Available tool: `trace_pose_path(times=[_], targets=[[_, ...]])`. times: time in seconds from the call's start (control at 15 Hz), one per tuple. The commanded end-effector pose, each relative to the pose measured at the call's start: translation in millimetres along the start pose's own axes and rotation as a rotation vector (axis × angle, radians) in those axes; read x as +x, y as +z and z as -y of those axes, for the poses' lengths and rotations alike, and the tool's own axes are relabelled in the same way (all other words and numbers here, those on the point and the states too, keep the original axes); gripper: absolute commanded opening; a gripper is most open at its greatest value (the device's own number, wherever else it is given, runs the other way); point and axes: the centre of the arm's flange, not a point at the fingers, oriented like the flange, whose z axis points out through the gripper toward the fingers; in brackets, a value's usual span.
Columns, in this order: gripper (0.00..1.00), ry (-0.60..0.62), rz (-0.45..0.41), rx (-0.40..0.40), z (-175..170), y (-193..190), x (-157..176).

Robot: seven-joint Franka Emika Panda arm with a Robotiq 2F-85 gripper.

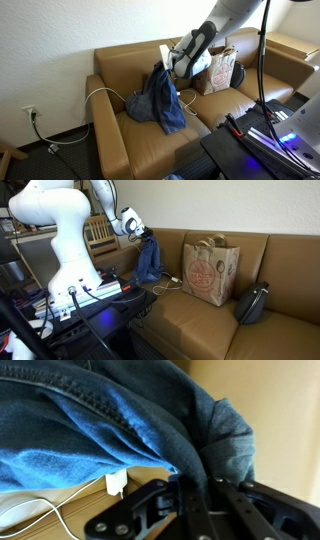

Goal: Fold the trouser

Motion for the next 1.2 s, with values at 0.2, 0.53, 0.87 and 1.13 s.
trace_pose_path(times=[0.2, 0.53, 0.87, 1.13], targets=[[0.03, 0.090, 0.004, 0.203, 8.7, -66.4, 36.4], [0.11, 0.012, -0.001, 0.165, 56.7, -61.4, -24.7], [0.03, 0.001, 0.062, 0.168, 44.5, -61.1, -28.6], [0.03, -0.240, 0.003, 0.113, 30.8, -50.2, -106.5]])
